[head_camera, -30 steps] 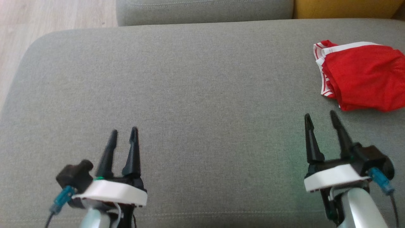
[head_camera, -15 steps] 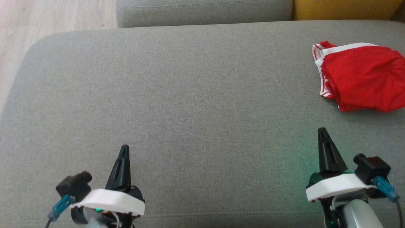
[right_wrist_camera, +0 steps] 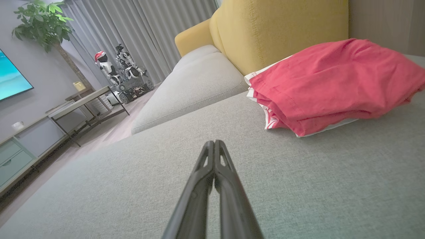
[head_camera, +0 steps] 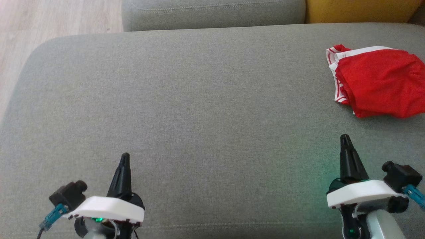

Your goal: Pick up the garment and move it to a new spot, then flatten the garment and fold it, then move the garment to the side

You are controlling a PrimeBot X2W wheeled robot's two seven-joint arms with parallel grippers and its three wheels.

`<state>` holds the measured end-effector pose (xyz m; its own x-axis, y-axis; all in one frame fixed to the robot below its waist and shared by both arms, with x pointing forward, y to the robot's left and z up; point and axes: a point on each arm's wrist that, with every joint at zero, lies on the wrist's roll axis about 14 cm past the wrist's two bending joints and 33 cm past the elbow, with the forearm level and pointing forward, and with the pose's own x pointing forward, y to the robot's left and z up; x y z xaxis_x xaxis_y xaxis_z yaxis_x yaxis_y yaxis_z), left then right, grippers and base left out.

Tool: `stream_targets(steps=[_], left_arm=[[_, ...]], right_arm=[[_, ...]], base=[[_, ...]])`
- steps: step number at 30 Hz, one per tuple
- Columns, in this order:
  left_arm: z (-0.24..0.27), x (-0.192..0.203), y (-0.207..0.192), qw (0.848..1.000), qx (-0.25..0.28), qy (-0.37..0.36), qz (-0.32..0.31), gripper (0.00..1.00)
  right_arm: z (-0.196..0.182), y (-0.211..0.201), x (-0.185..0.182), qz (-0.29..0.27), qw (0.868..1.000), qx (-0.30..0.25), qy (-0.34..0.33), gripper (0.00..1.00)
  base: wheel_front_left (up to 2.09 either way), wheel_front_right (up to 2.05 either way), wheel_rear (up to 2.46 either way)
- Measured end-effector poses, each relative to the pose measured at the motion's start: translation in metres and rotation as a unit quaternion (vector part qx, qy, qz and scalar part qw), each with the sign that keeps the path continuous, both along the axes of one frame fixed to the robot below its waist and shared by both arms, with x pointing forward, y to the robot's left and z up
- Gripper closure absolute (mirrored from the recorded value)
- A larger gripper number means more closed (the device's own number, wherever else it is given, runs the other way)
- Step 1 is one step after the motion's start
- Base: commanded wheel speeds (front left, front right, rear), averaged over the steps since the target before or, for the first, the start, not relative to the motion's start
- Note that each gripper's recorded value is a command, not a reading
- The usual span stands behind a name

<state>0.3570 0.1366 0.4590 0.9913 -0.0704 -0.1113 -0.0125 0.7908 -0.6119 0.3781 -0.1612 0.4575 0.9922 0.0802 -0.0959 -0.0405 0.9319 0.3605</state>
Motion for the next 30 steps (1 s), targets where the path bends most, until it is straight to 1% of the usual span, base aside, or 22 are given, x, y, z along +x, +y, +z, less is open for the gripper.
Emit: stream_targets(steps=[14,30], left_arm=[[0.001,0.004,0.008,0.998,-0.062,0.01,0.015,1.0],[-0.003,0.004,0.017,0.99,-0.134,0.028,0.031,1.0]], right_arm=[[0.0,-0.008,-0.001,-0.026,0.996,0.082,0.012,1.0],[0.001,-0.017,-0.002,-0.053,0.982,0.177,0.022,1.0]], base=[[0.0,0.0,0.0],[0.0,0.0,0.0]])
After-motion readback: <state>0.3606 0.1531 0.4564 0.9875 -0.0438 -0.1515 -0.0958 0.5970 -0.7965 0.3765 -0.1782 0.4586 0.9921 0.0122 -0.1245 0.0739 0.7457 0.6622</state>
